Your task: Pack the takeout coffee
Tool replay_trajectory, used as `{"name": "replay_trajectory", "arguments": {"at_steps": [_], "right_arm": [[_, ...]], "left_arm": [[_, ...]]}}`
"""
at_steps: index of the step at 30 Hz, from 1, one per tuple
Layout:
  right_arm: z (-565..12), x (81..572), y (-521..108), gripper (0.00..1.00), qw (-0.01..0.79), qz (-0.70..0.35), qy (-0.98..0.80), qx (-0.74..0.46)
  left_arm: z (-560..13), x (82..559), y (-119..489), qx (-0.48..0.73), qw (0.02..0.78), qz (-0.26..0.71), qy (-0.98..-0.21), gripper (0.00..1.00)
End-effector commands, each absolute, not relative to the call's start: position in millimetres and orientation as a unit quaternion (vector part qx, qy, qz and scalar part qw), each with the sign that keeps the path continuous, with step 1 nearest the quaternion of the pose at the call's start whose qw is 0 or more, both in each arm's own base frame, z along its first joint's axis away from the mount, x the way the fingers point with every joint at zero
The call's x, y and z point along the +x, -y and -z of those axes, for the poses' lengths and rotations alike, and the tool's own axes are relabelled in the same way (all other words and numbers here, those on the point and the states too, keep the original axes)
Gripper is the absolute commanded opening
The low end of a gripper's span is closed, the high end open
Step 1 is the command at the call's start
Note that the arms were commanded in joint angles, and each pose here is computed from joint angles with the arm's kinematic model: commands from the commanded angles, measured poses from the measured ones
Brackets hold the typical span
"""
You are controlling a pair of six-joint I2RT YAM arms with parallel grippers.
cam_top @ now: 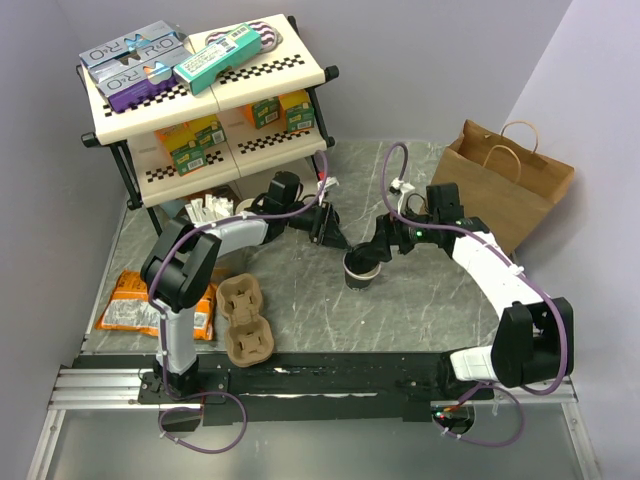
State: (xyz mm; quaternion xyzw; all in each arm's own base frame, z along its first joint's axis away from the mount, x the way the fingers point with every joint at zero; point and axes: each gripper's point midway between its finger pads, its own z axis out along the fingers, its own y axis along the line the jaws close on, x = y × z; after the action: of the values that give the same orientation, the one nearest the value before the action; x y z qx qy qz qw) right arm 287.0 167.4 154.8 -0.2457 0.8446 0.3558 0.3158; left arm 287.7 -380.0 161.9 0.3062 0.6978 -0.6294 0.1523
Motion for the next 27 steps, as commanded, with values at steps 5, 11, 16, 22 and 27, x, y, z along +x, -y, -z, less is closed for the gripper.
{"name": "replay_trajectory", "arguments": {"at_steps": [5,11,16,22,27], "right_arm": [[-173,306,-176,1.0,0.342,-0.357,-0.829,-0.261],[-173,308,-178,1.0,0.339,-0.358,-0.829,-0.262],[-170,309,-179,1.0,0.334,-0.358,-0.832,-0.261],[-169,311,-180,1.0,0.33,-0.356,-0.834,-0.262],[-169,310,-179,1.0,0.327,-0.356,-0.835,-0.262]], "left_arm": [[-189,307,381,0.328,0.226,0.594,-0.698,0.54],[-192,311,379,0.329,0.241,0.586,-0.701,0.55],[-188,317,378,0.326,0.251,0.569,-0.712,0.55],[-181,326,377,0.32,0.263,0.549,-0.726,0.56],[-182,323,380,0.319,0.255,0.562,-0.719,0.56]]}}
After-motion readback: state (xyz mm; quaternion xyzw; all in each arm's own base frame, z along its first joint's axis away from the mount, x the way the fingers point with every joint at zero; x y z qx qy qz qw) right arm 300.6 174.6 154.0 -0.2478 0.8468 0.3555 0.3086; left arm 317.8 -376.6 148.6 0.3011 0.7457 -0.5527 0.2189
